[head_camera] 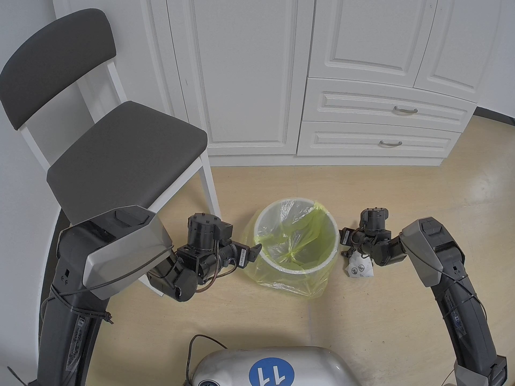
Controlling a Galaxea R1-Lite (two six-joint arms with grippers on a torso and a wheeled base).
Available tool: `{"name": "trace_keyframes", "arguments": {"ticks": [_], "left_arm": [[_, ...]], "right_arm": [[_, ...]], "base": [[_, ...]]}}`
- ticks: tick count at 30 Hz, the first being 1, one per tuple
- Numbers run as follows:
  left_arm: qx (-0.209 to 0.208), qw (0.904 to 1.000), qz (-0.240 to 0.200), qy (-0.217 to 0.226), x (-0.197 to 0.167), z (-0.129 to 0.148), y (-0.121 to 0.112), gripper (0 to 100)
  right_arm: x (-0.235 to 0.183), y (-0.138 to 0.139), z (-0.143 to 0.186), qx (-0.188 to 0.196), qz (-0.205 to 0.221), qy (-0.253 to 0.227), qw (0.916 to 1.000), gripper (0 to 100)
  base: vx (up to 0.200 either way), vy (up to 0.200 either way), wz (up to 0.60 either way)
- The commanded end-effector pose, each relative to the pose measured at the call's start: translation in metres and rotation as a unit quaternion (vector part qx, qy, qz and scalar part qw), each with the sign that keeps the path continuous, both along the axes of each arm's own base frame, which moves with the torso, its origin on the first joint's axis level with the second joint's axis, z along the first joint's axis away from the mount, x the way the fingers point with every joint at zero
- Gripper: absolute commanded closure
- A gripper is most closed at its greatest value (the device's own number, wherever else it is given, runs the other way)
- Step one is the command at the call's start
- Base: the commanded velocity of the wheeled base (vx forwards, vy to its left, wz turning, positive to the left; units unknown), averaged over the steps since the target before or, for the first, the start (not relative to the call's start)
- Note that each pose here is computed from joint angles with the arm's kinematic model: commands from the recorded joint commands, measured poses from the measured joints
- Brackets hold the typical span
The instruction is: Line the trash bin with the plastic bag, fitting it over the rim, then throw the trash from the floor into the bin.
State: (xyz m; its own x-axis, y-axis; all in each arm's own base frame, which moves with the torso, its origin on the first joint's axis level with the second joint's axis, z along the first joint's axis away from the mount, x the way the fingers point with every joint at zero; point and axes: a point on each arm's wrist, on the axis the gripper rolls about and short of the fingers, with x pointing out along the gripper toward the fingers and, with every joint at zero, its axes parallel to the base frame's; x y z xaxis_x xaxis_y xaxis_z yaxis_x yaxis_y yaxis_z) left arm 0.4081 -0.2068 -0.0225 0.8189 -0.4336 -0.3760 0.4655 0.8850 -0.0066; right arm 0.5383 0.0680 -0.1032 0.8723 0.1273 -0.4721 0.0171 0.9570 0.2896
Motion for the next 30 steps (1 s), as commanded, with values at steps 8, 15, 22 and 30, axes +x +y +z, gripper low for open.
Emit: {"name": "trace_keyframes", "arguments": {"ticks": [8, 15, 22, 30], "left_arm": [[0.036, 0.9984, -0.044, -0.005, 0.037, -0.019, -0.046, 0], [0.052, 0.9986, -0.004, -0.007, 0.063, -0.035, -0.055, 0], [0.072, 0.9960, 0.052, -0.008, 0.080, -0.042, -0.051, 0], [0.040, 0.9951, 0.082, -0.038, 0.088, -0.029, -0.042, 0]], "right_arm": [[0.000, 0.002, 0.001, -0.002, 0.002, -0.001, 1.0000, 0], [0.000, 0.002, 0.001, -0.002, 0.004, 0.000, 1.0000, 0], [0.000, 0.002, 0.001, -0.002, 0.004, -0.001, 1.0000, 0], [0.001, 0.002, 0.002, -0.002, 0.004, -0.003, 1.0000, 0]], "base": [[0.000, 0.000, 0.00], [0.000, 0.000, 0.00], [0.000, 0.000, 0.00], [0.000, 0.000, 0.00]]}}
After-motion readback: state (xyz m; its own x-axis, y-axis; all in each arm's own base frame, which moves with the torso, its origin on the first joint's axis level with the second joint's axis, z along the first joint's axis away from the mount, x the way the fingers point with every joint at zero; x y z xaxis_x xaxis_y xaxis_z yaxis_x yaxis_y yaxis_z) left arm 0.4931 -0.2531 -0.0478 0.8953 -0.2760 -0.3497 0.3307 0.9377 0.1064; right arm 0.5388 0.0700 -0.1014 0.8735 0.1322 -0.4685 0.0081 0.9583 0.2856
